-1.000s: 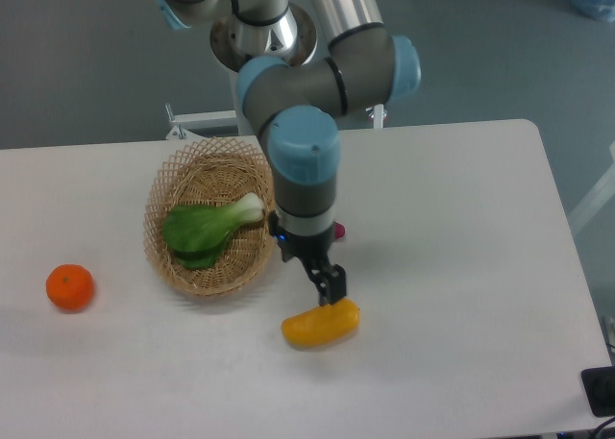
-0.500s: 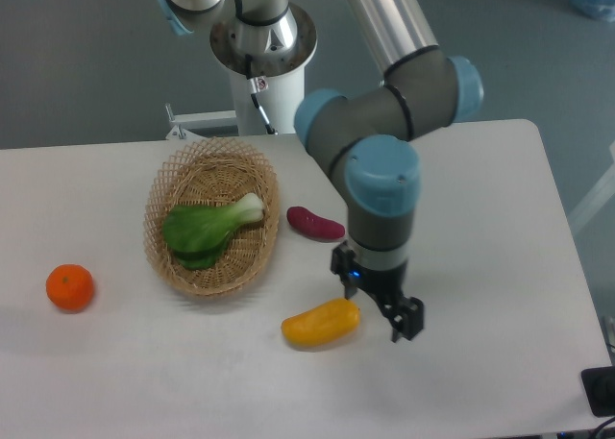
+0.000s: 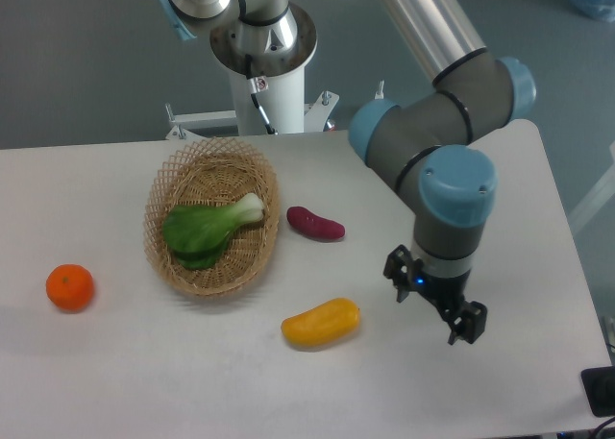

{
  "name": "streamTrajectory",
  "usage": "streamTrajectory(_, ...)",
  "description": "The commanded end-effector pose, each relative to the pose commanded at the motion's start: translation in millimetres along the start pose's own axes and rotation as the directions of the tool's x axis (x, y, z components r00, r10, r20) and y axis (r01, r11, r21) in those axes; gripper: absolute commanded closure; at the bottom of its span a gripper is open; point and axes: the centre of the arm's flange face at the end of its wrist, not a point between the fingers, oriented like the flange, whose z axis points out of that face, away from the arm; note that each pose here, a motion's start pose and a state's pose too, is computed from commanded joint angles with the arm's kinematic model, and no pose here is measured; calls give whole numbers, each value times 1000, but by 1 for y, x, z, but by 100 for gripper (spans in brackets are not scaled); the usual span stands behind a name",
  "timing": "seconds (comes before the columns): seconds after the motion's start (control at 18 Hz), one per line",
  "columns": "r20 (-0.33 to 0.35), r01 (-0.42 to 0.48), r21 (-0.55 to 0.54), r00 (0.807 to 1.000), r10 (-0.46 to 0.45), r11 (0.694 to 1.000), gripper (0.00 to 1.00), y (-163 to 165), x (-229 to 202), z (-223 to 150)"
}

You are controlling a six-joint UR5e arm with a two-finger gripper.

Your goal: Place the green vegetable in the basket

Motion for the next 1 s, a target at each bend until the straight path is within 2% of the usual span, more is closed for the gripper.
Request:
streamTrajectory(0.11, 0, 18, -2, 1000, -18, 1000, 0, 14, -4, -1)
streamTrajectory(0.56, -1, 44, -7, 999, -44, 999, 0, 34, -8, -2)
streamTrajectory(1.0, -7, 47, -9, 999, -47, 999, 0, 37, -4, 0)
